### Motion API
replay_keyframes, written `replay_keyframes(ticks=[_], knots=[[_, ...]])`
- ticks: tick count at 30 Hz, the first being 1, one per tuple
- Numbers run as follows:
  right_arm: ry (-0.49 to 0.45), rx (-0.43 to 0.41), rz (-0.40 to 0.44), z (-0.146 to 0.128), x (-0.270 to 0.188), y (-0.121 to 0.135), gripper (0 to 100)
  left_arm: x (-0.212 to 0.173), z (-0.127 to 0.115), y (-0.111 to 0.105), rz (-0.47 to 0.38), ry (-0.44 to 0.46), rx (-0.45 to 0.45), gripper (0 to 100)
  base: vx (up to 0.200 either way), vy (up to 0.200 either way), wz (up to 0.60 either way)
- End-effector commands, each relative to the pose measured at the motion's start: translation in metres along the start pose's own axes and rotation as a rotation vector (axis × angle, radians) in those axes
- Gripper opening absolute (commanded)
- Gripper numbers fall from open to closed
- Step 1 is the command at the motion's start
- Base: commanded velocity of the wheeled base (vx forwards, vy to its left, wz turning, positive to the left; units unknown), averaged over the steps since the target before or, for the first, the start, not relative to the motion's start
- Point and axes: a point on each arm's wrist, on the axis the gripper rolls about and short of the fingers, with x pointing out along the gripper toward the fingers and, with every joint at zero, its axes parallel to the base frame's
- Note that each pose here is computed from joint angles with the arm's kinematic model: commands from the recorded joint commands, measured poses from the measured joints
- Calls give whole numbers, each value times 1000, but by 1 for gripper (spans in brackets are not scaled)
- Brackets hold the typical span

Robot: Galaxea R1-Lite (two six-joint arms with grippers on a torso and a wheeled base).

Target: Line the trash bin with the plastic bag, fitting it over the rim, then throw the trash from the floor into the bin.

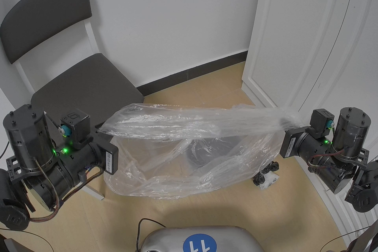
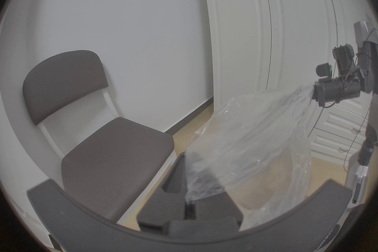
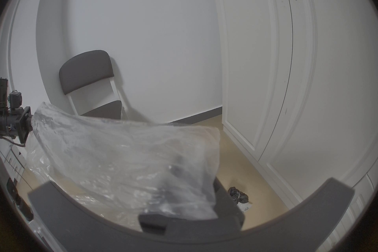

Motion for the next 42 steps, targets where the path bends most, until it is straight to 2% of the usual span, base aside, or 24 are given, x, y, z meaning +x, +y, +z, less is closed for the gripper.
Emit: replay_keyframes(ticks=[1,4,12,21,27,42], knots=[[8,-22,2,-2,-2,-6,0,0,-7,0,0,27,9,0,0,0,0],[12,-54,29,-2,-7,-13,0,1,-11,4,14,40,27,0,0,0,0],[31,-148,100,-8,-24,-31,0,-1,-16,13,-77,31,59,0,0,0,0],[62,-274,195,-18,-39,-54,0,2,-18,26,-91,26,47,0,0,0,0],[68,-301,212,-21,-42,-59,0,3,-18,32,-110,19,40,0,0,0,0],[59,-296,199,-18,-38,-61,0,4,-15,36,-87,-15,32,0,0,0,0]])
